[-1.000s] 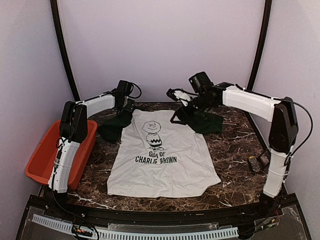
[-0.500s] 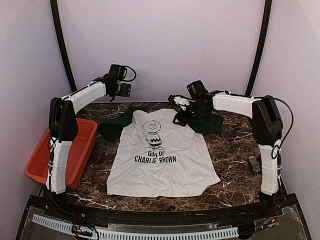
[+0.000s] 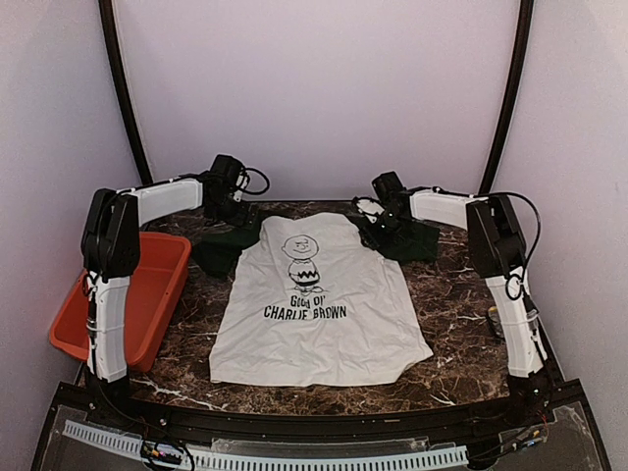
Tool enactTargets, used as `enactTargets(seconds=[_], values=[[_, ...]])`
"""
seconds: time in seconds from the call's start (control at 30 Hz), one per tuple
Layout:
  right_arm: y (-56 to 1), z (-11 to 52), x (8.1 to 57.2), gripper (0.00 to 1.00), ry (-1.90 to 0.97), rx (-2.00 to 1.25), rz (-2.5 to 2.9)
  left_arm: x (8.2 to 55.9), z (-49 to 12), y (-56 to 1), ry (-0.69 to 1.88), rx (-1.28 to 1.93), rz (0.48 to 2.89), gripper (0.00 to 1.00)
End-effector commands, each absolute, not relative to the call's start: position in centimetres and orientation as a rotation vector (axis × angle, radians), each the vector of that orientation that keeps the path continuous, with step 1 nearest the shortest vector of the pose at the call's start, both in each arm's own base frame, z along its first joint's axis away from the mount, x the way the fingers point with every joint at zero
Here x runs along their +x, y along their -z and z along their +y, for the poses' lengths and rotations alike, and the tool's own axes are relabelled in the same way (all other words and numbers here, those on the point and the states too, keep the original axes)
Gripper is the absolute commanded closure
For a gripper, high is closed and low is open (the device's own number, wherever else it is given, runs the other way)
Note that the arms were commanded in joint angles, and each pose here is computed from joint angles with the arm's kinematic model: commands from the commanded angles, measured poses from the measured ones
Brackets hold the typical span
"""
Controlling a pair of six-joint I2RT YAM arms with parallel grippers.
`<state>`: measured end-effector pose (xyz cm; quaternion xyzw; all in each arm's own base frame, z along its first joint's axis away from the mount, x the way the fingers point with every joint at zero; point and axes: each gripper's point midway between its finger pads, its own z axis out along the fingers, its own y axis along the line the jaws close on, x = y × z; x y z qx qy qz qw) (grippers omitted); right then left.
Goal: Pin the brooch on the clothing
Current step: Flatten out the crumpled clothing at the center of the board.
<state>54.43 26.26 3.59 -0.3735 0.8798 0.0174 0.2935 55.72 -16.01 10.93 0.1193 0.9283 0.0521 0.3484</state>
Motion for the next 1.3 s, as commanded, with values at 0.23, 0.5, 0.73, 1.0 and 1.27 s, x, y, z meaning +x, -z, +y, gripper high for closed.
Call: enactTargets(seconds=[0.23,0.5,0.73,1.0,1.27], values=[[-0.4,17.1,54.5,0.31,0.052,-0.721,2.573,52.4,-17.9,-10.4,-0.052,0.565,2.441,0.01],[-5.3,19.2,53.2,0.31,-0.097,-0.806,2.462,53.5,-16.5,-6.1,-0.261,0.553,2.505,0.01],[-8.0,19.2,52.4,0.3,-0.09,-0.841,2.421,53.4,-13.3,-2.3,-0.453,0.536,2.607,0.01],[-5.4,19.1,52.1,0.29,-0.095,-0.854,2.475,52.9,-10.3,-1.7,-0.604,0.478,2.64,0.02],[-0.6,16.7,52.1,0.28,-0.018,-0.823,2.597,53.5,-8.5,-2.7,-0.698,0.433,2.601,0.02]])
